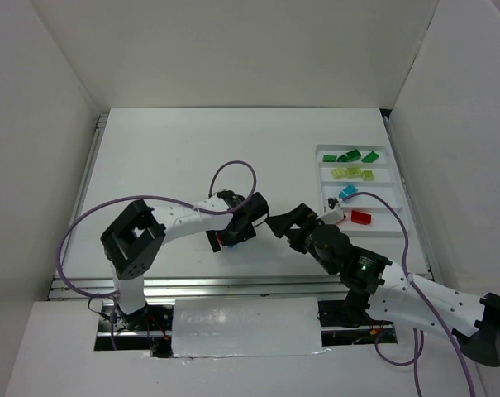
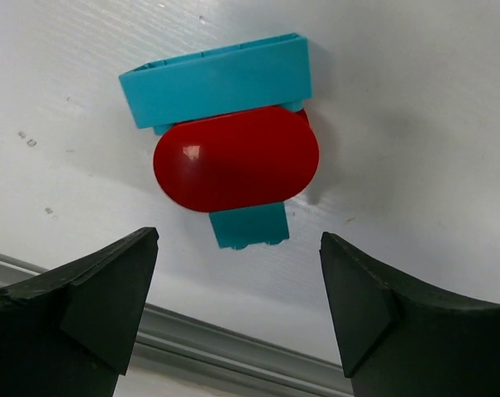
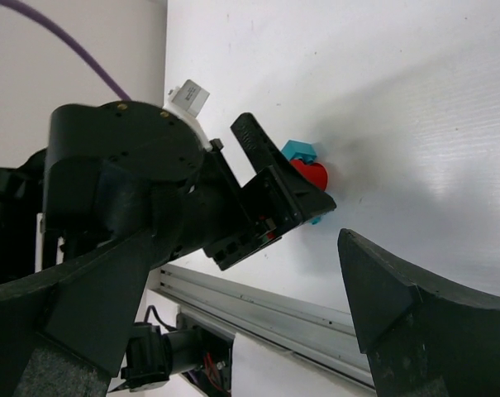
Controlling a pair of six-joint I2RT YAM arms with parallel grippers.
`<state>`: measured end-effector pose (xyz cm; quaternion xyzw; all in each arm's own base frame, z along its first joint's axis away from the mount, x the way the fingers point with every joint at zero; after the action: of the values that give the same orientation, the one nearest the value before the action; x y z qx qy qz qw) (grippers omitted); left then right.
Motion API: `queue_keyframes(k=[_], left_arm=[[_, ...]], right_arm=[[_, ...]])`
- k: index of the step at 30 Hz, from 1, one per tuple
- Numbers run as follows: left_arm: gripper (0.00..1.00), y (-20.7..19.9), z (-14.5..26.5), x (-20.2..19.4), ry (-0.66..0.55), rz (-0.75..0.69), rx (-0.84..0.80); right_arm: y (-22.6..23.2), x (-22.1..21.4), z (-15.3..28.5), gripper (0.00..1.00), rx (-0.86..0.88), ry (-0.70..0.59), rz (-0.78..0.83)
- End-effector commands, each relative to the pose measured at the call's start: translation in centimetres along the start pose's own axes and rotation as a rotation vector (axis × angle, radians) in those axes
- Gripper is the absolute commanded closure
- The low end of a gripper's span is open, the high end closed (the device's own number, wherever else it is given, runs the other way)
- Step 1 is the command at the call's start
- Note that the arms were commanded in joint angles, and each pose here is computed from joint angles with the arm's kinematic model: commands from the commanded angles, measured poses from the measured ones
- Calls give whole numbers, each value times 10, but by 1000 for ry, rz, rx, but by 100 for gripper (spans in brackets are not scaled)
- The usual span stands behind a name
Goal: Sort the legos into containers by color
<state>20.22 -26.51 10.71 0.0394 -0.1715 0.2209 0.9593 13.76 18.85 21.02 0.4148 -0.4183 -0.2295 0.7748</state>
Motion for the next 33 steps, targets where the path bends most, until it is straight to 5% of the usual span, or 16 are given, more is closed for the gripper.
queue_keyframes(k=[1, 16, 19, 22, 27, 30, 33], left_arm=[[8, -8, -5, 4, -36, 2, 27], [23, -1, -32, 4, -46, 43, 40], [38, -1, -36, 0, -30, 34, 41], [65, 2, -39, -3, -17, 32, 38], [79, 8, -40, -4, -21, 31, 39], [100, 11, -39, -2, -38, -11, 40], [100, 11, -33, 3, -94, -104, 1]], right_arm=[[-3, 1, -2, 0, -9, -17, 16], [1, -1, -1, 0, 32, 3, 28], [1, -2, -2, 0, 31, 9, 33], [1, -3, -4, 0, 29, 11, 34], [1, -4, -5, 0, 34, 14, 36], [-1, -5, -6, 0, 26, 14, 39], [-1, -4, -5, 0, 32, 17, 51]])
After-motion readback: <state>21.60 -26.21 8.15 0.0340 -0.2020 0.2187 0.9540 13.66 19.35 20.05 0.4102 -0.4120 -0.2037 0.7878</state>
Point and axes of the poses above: each gripper's point midway between its finger pads, its own z axis back along the fingers, its own y axis along the line the jaws close on, x = y × z, the point moved 7 cm from there along z, back along the fingers, and after that the axes turned 1 degree about -z, right-handed, at the moved point
